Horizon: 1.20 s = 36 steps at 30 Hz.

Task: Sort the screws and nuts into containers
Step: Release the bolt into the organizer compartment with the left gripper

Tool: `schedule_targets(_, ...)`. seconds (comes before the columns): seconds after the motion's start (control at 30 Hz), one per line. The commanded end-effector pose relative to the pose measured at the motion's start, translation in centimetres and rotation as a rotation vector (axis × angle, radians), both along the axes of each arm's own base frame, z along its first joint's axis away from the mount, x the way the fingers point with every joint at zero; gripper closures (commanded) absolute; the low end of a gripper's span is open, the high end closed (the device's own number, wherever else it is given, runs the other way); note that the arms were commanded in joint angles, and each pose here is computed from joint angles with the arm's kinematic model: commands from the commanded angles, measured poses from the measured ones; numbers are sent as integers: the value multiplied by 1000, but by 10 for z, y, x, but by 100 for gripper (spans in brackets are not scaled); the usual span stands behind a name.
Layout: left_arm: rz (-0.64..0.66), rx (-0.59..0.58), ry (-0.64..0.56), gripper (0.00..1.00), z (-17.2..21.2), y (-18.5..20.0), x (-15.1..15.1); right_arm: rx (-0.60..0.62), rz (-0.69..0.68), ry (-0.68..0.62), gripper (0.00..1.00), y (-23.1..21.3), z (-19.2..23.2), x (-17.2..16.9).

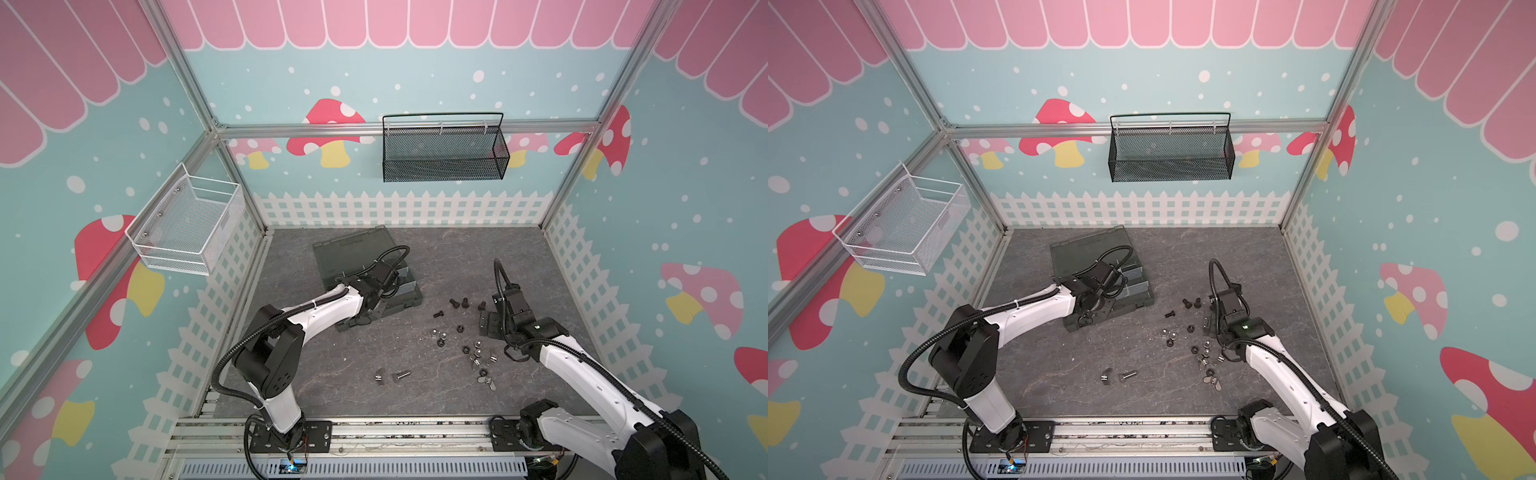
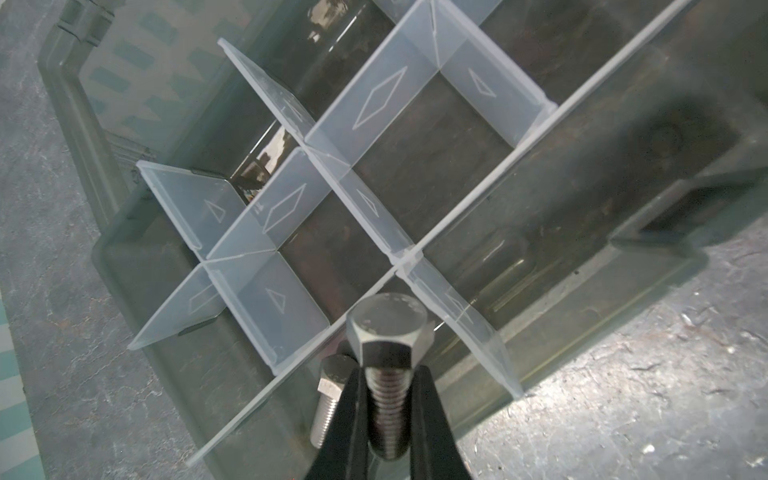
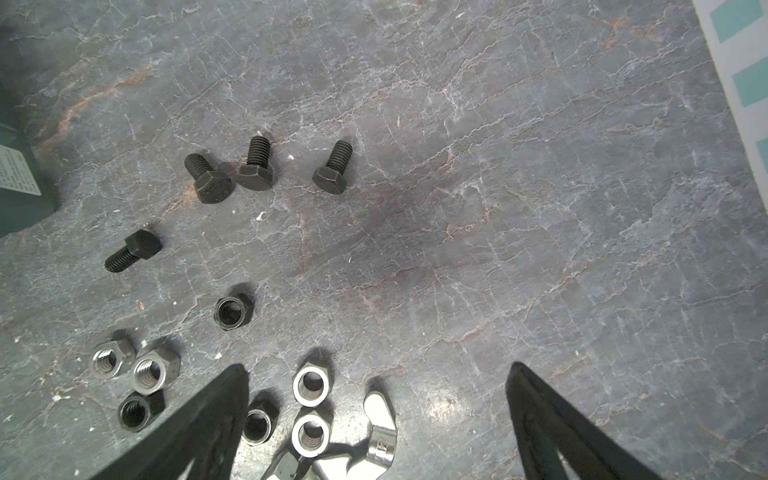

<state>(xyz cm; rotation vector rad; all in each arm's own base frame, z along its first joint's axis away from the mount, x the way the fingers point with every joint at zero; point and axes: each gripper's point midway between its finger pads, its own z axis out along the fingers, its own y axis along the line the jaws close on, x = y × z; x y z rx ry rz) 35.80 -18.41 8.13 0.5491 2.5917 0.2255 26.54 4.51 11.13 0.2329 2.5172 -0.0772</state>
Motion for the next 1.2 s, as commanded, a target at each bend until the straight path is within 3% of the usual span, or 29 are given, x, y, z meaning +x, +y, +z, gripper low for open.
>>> schedule_targets(0.0, -39, -2, 50, 100, -10, -2, -4, -3, -9, -6, 2, 1, 6, 3)
schedule_targets(0.6, -45, 1, 85, 74, -16, 1, -4, -6, -19, 6, 2, -1, 0, 0)
schedule_targets(1.17, -9, -69, -4, 61, 31, 4, -6, -8, -28, -6, 2, -3, 2, -1)
